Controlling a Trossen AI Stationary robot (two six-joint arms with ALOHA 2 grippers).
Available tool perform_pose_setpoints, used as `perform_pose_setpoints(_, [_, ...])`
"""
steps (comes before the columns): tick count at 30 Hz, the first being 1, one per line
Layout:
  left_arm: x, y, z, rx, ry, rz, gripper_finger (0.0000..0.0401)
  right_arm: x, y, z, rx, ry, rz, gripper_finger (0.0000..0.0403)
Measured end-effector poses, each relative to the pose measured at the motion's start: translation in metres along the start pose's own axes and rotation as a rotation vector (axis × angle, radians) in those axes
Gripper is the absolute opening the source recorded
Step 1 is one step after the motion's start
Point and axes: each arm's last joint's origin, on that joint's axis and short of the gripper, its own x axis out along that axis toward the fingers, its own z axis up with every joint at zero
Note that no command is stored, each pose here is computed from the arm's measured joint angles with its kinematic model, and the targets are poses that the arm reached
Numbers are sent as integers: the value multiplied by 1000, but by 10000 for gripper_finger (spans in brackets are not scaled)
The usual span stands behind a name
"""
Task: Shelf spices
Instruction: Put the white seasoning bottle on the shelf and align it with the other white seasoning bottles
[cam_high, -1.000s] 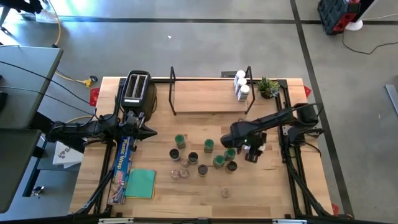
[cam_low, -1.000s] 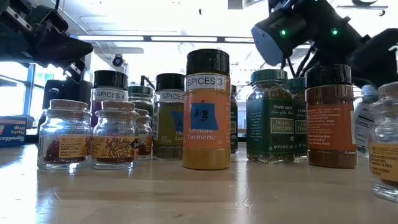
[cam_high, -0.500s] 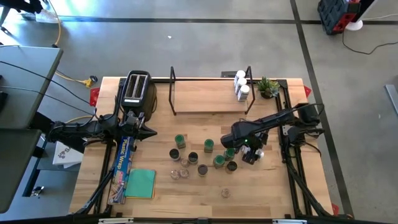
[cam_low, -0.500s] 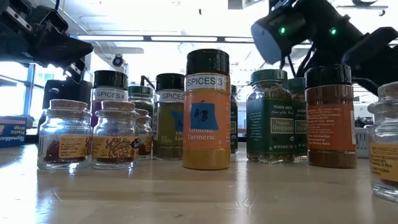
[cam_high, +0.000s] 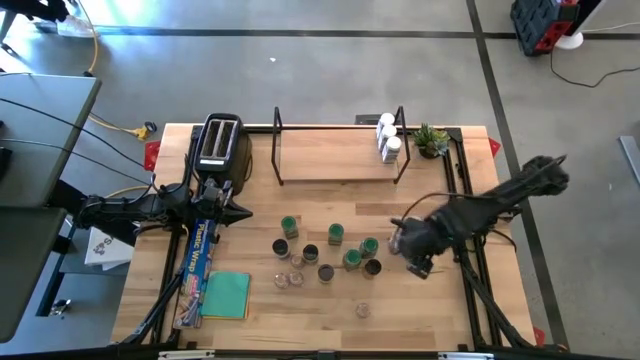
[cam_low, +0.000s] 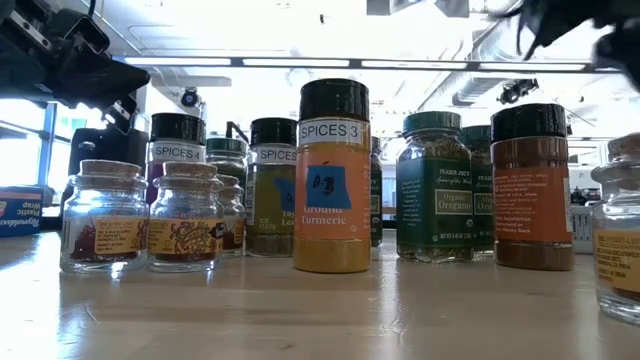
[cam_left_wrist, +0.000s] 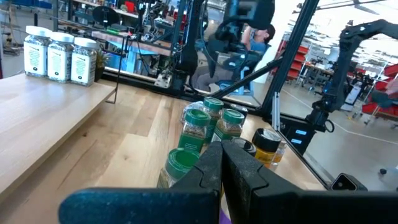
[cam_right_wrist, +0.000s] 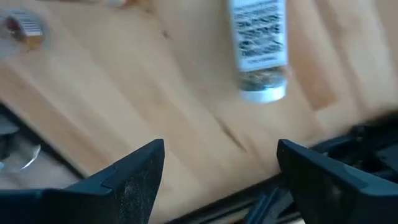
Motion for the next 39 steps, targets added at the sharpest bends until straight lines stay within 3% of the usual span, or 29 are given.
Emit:
perform_pose_setpoints(5, [0,0,0,0,0,0,0,21,-7,-28,75,-86,-8,307])
perform_pose_setpoints(8, [0,0,0,0,0,0,0,39,-3,-36,4,-204,16,307])
perform_pose_setpoints(15, [0,0,0,0,0,0,0,81,-22,-52,-31,-313,-147,307])
perform_pose_setpoints(19, [0,0,0,0,0,0,0,99,-30,-52,-31,-338,-148,307])
perform_pose_setpoints(24, [0,0,0,0,0,0,0,115,-28,-49,-141,-369,-71,307])
perform_pose_setpoints(30, [0,0,0,0,0,0,0,125,-35,-48,-162,-417,-100,306])
perform_pose_setpoints(34, [0,0,0,0,0,0,0,131,-35,-47,-185,-440,-62,282])
perform_pose_setpoints(39, [0,0,0,0,0,0,0,128,-30,-48,-223,-403,-33,211])
